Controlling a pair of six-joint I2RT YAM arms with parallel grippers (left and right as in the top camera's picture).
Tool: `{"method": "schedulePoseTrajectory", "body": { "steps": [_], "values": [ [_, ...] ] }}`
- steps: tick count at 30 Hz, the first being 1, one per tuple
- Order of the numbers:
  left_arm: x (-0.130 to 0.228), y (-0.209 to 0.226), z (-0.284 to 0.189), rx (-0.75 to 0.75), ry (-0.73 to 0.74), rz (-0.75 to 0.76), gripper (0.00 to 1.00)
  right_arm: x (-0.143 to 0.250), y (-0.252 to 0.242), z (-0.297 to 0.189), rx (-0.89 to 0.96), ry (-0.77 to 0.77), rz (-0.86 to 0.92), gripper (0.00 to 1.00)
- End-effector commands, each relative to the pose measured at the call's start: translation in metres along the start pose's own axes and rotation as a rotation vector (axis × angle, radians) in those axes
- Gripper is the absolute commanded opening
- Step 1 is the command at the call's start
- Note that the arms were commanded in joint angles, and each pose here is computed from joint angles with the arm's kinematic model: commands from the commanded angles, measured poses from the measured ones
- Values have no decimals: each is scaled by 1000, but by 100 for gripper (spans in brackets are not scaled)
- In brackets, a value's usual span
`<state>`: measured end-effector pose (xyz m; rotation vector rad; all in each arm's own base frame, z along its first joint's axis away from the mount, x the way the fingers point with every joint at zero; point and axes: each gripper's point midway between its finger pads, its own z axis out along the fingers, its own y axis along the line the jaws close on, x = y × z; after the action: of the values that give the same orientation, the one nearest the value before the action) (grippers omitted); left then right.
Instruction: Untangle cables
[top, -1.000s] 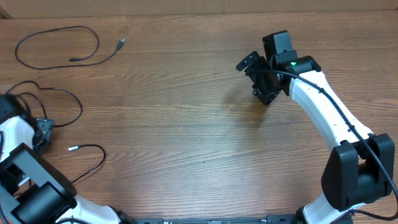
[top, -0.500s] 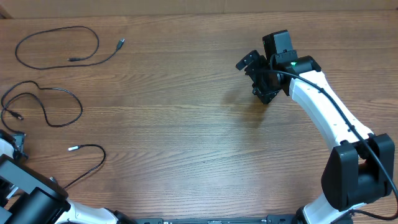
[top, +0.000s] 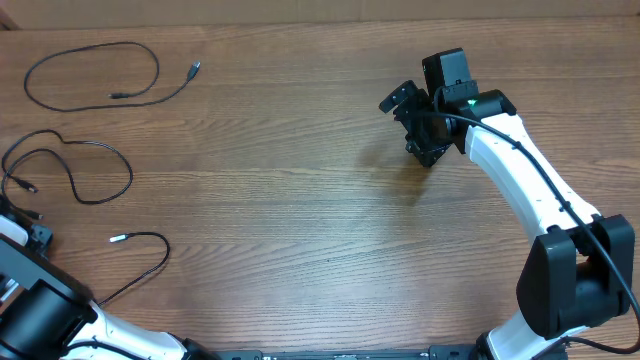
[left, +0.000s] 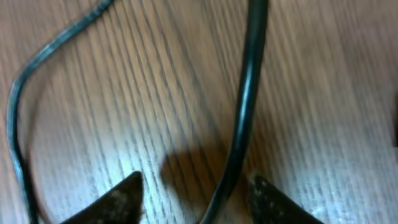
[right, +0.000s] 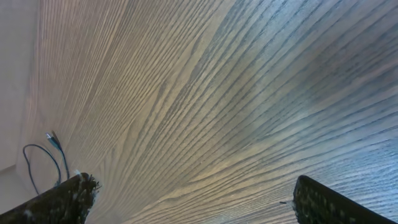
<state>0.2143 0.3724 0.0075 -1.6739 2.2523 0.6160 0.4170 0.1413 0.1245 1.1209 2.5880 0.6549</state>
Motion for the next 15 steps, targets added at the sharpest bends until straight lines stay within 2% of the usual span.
{"method": "schedulePoseTrajectory", "body": {
  "steps": [1, 4, 5, 11, 15],
  "values": [
    [-5, 1, 5, -10, -8, 39, 33, 0, 9, -6, -25, -9, -18, 100],
    [-13, -2, 5, -3, -40, 136, 10, 0, 9, -6, -25, -9, -18, 100],
    [-15, -2, 5, -2, -50, 170, 6, 0, 9, -6, -25, -9, -18, 100],
    [-30, -6, 4, 7, -109, 186, 4, 0, 8, -6, -24, -8, -17, 100],
    [-41, -11, 1, 7, -158, 309, 4, 0, 8, -6, -25, -9, -17, 100]
  ]
}}
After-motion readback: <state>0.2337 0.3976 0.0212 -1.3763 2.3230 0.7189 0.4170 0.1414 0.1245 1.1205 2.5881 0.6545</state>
